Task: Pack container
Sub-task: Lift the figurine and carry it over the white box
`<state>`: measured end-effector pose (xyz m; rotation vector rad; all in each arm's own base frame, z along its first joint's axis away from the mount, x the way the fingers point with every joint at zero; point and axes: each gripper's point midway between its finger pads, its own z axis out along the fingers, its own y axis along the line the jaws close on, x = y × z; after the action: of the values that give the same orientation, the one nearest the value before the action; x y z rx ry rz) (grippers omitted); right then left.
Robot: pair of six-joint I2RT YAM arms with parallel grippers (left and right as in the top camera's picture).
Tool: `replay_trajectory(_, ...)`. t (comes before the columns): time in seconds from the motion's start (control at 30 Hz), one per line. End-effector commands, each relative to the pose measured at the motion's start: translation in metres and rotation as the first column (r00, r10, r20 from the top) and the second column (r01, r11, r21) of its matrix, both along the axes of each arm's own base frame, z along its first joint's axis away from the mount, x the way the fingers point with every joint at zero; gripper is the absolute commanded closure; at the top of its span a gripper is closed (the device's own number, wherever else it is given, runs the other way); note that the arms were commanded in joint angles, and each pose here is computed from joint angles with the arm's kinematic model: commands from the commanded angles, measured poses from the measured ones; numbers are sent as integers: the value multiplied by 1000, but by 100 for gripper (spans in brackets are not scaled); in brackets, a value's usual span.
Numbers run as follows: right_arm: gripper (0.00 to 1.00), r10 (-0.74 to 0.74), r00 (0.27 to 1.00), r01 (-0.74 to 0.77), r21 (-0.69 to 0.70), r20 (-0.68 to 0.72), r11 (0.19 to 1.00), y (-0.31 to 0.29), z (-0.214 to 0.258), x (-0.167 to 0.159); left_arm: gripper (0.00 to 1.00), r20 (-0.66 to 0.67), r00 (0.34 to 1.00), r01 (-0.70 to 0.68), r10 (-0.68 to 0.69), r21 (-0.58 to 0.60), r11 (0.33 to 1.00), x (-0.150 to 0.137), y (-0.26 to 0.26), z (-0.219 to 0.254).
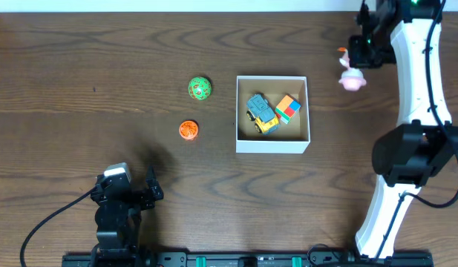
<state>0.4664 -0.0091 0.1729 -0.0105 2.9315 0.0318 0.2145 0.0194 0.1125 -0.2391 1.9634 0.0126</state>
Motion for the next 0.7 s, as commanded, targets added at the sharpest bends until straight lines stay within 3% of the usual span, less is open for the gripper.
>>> replay_trajectory(0.0, 99, 62, 992, -63, 7, 106, 998, 35, 41, 6, 2, -18, 1000, -7, 7, -4, 1000, 0, 1, -8)
replay_trajectory(0.23, 99, 212, 962, -225, 58, 172, 973, 110, 65, 0, 2, -18, 1000, -7, 7, -3, 1000, 0, 1, -8)
replay_trajectory(0.43, 99, 426, 888, -435, 17, 173, 900, 166, 63, -15, 2, -18, 1000, -7, 7, -3, 1000, 0, 1, -8)
replay_trajectory(0.67, 99, 483, 861, -487, -13, 157, 873, 191, 58, -25, 2, -18, 1000, -7, 7, -3, 1000, 0, 1, -8)
